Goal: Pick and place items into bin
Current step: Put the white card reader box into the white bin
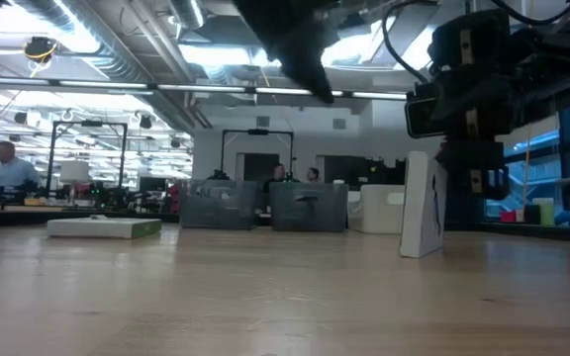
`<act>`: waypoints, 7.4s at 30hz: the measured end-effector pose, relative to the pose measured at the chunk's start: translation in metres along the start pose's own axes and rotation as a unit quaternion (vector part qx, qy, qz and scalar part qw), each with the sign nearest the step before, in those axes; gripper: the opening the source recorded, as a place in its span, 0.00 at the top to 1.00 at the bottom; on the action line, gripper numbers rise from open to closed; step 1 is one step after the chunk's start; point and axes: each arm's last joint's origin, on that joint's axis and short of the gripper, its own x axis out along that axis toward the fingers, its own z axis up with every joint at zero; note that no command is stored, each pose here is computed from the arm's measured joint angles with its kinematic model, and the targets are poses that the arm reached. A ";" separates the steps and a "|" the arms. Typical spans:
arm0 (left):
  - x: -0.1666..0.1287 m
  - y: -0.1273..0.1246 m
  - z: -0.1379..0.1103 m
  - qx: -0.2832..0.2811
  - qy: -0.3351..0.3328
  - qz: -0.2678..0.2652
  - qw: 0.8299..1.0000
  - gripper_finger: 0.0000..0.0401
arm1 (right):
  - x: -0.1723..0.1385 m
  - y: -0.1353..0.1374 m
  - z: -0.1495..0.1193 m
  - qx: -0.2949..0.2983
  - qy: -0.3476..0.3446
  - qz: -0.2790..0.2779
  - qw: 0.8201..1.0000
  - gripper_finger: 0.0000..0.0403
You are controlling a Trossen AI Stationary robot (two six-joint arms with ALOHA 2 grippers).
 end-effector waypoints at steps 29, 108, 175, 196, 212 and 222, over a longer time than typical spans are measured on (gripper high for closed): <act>-0.028 0.015 0.010 -0.053 -0.049 -0.039 0.997 0.71 | -0.004 0.021 0.009 -0.103 -0.042 0.073 0.991 0.58; -0.124 0.052 -0.133 -0.274 -0.359 -0.137 0.882 0.71 | 0.056 0.054 0.005 -0.702 0.249 -0.222 0.630 0.61; -0.120 0.049 -0.138 -0.246 -0.329 -0.116 0.904 0.71 | -0.093 -0.013 0.121 -0.442 0.066 -0.592 0.670 0.83; -0.119 0.049 -0.140 -0.247 -0.321 -0.108 0.908 0.71 | -0.091 -0.016 0.121 -0.451 0.052 -0.593 0.666 0.83; -0.119 0.049 -0.140 -0.247 -0.320 -0.108 0.908 0.71 | -0.091 -0.016 0.122 -0.450 0.051 -0.592 0.666 0.70; -0.118 0.049 -0.140 -0.246 -0.318 -0.108 0.909 0.71 | -0.091 -0.015 0.120 -0.447 0.052 -0.593 0.668 0.64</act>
